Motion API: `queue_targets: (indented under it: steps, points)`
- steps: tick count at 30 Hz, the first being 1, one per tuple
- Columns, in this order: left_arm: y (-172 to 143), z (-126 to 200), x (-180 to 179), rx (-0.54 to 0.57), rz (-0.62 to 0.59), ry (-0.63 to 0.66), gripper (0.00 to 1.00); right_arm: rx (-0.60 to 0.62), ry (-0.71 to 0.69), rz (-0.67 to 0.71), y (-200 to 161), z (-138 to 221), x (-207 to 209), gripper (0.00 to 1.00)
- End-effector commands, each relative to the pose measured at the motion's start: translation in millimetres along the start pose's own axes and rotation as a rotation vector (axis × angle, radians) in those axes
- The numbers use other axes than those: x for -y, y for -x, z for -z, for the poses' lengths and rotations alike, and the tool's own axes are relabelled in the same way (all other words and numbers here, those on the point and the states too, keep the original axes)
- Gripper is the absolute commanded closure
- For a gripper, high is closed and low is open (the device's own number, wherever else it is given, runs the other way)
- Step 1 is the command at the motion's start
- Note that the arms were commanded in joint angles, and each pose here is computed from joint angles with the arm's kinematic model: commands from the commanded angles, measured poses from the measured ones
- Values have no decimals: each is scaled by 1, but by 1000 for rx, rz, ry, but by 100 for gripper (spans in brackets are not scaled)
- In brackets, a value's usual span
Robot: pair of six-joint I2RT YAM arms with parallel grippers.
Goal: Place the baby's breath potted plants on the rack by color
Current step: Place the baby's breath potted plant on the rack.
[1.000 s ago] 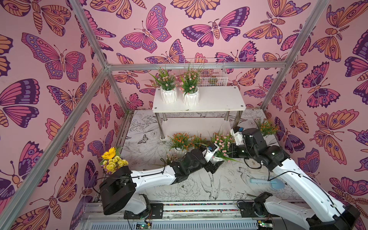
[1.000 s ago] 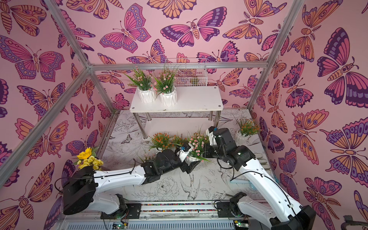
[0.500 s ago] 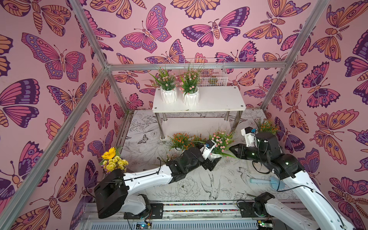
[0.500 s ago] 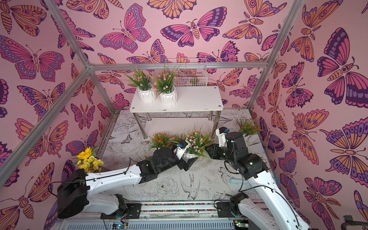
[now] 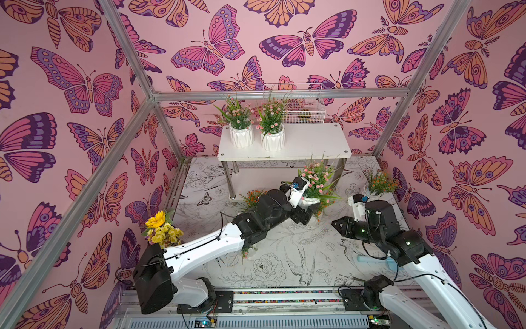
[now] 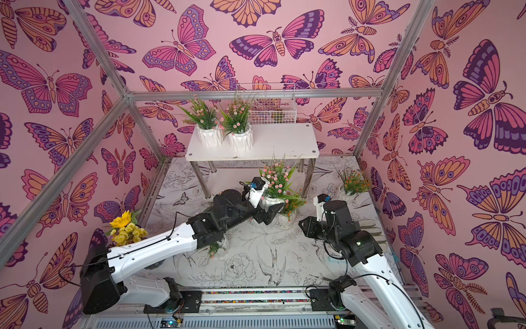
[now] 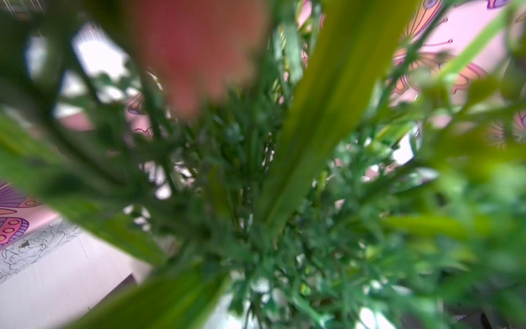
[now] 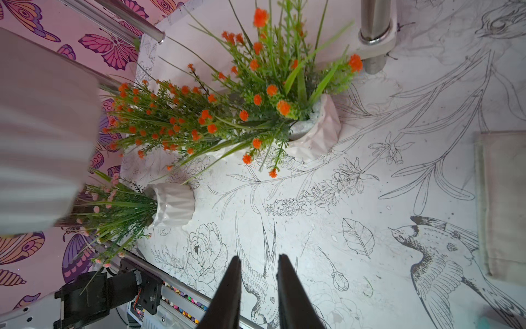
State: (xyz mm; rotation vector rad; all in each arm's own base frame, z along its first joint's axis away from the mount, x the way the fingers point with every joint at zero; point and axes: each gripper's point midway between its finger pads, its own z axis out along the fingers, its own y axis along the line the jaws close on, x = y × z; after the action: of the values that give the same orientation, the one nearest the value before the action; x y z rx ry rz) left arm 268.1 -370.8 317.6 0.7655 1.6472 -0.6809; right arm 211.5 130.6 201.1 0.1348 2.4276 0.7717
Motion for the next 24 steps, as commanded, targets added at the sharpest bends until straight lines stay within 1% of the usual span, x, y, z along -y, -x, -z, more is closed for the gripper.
queue_targets:
  steps: [1,7,13,19,24]
  points:
    - [52,8,-3,121,-3,-4,60,11,2,-18,0,0,2,75]
    - [84,4,-12,159,-10,11,60,0,7,-28,-6,-4,6,75]
    - [111,-11,-21,187,-4,20,61,-11,15,-37,-11,-8,8,75]
    - [132,-26,-26,217,-18,24,61,-19,9,-32,-16,-6,11,75]
    - [142,-36,-33,226,-22,41,61,-19,5,-31,-18,-6,13,75]
